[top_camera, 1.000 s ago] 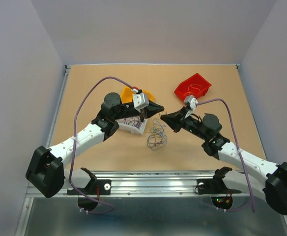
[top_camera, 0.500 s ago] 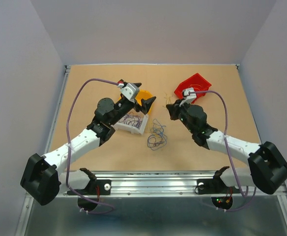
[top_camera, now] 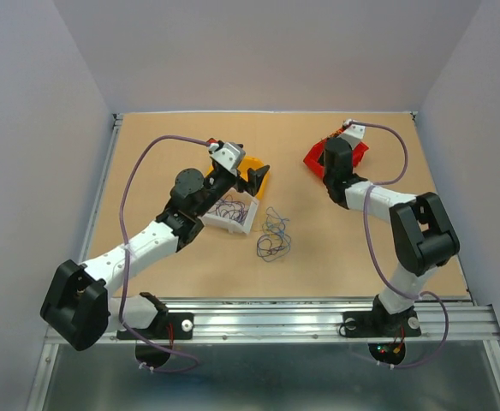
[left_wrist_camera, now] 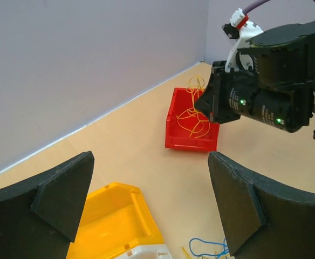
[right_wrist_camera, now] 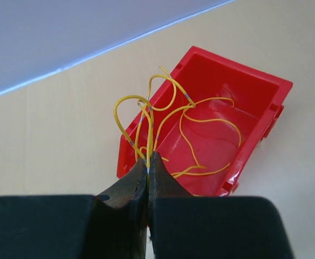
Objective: Untangle the cables
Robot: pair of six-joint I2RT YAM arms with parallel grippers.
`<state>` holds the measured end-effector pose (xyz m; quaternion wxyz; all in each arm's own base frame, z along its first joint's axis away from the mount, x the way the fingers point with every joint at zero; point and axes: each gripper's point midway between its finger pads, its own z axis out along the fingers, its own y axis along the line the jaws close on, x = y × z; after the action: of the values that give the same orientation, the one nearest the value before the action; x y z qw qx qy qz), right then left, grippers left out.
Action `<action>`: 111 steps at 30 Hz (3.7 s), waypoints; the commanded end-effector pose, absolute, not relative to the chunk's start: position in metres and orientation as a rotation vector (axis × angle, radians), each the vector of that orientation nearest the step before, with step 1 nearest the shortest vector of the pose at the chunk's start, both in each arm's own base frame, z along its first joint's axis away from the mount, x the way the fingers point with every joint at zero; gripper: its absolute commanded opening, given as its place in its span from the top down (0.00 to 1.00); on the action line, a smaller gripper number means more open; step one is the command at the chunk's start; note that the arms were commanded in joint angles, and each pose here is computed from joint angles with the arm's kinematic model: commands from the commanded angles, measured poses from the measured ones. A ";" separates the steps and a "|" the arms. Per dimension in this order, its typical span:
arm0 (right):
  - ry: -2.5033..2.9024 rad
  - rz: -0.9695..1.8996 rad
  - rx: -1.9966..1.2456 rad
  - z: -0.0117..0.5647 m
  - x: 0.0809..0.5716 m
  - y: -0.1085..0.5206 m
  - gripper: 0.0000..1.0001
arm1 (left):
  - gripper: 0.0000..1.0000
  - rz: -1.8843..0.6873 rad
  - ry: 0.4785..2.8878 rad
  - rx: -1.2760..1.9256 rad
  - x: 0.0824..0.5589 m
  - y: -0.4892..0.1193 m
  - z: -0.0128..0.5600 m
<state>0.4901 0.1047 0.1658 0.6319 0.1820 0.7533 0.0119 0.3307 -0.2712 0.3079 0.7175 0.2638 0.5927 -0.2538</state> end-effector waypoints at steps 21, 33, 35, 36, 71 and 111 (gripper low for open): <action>1.610 -0.048 0.636 0.195 0.506 0.068 0.27 | 0.01 -0.700 1.286 0.936 0.317 -0.330 0.293; 1.752 0.222 0.283 0.194 0.435 0.106 0.23 | 0.01 -0.705 1.527 1.266 0.315 -0.361 0.212; 1.771 0.218 0.275 0.185 0.428 0.105 0.23 | 0.03 -0.675 1.540 1.324 0.315 -0.364 0.195; 1.769 0.221 0.271 0.186 0.425 0.104 0.23 | 0.04 -0.650 1.569 1.361 0.310 -0.367 0.183; 1.683 0.243 0.305 0.188 0.368 0.081 0.25 | 1.00 -0.447 1.798 1.714 0.302 -0.369 0.079; 1.486 1.118 -0.707 0.183 0.313 0.285 0.23 | 1.00 -0.711 1.237 1.075 0.280 -0.319 0.371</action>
<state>0.3021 0.2642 0.1467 0.4970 -0.2597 0.6829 0.4682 0.2925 -0.3200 0.2888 0.5654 0.4839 0.6033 -0.2866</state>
